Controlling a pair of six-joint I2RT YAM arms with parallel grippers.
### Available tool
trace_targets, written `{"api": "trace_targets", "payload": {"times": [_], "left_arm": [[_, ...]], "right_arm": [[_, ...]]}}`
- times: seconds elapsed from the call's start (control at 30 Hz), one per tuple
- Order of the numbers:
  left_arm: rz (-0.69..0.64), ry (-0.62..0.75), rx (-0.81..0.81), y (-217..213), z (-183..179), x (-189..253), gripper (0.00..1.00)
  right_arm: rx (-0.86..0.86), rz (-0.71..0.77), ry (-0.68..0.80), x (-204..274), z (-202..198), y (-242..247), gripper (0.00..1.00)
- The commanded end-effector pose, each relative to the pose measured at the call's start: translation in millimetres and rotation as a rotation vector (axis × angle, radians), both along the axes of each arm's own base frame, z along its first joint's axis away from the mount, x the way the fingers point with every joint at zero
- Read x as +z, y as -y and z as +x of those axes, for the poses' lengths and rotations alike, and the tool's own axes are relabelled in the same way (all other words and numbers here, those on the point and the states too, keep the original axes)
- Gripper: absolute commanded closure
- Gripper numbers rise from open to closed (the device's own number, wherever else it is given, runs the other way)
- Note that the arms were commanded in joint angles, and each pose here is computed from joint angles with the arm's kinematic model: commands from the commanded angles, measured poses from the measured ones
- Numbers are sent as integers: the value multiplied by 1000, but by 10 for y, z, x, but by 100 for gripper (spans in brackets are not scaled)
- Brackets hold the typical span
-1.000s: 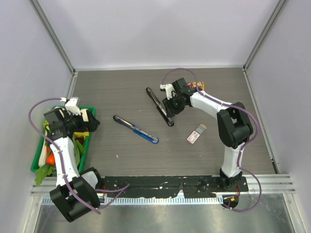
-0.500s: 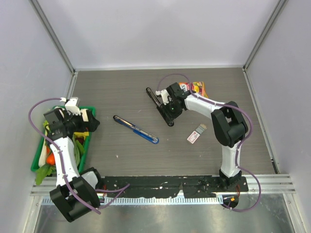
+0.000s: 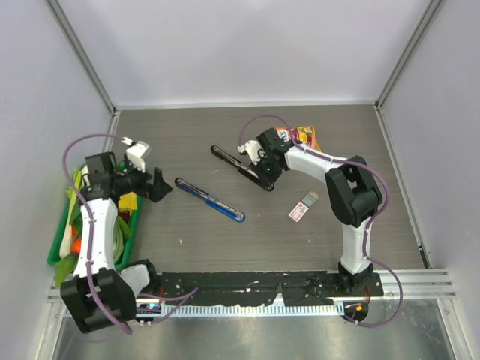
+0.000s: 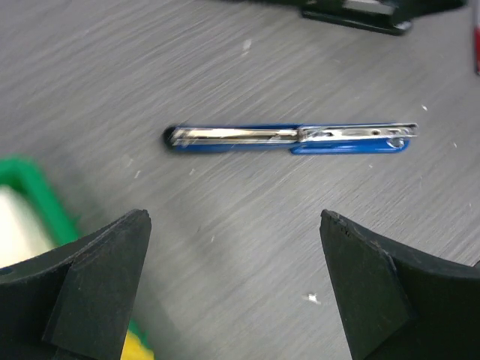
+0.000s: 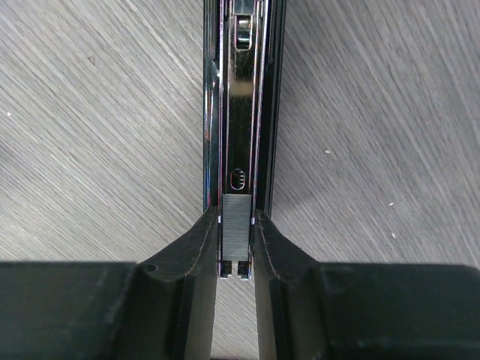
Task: Load the staples into the stapler
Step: Close the stapler at the center of the board.
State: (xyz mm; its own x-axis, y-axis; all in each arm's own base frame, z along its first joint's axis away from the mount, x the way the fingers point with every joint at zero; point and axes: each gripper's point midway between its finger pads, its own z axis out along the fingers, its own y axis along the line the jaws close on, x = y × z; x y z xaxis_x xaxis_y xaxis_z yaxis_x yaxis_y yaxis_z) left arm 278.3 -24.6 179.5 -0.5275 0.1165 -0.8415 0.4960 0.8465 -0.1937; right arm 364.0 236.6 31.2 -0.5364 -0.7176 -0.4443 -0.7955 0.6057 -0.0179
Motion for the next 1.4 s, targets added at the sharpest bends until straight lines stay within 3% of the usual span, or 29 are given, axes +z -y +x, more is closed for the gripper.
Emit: {"api": "trace_targets", "payload": {"times": [0.0, 0.27, 0.5, 0.57, 0.8, 0.9, 1.0, 1.17, 1.27, 1.3, 1.37], "left_arm": [[122, 84, -338, 431, 81, -102, 0], [239, 190, -663, 946, 715, -499, 0], [302, 210, -748, 1128, 1420, -722, 0], [375, 226, -768, 1181, 1598, -773, 0], [394, 144, -896, 1406, 1770, -1266, 3], [399, 120, -920, 1429, 1816, -1343, 12], [431, 90, -947, 1391, 1822, -1478, 31], [455, 98, -972, 1367, 1830, -1499, 53], [463, 73, -1004, 1345, 1768, -1522, 72], [469, 69, -1008, 1332, 1757, -1536, 100], [480, 70, -992, 1316, 1775, -1543, 100]], "right_arm": [[126, -9, 50, 138, 48, 35, 84], [289, -15, 45, 20, 6, 22, 86], [336, -5, 12, -69, 64, 122, 85], [346, -9, 7, -83, 82, 121, 85], [337, -18, -7, -150, 173, 86, 84], [337, -18, -15, -186, 155, 97, 84], [339, -23, -25, -234, 135, 116, 83], [336, -43, -37, -318, 134, 156, 83], [325, -51, -33, -317, 159, 178, 83], [322, -50, -33, -311, 160, 184, 83], [309, -46, -30, -302, 189, 210, 83]]}}
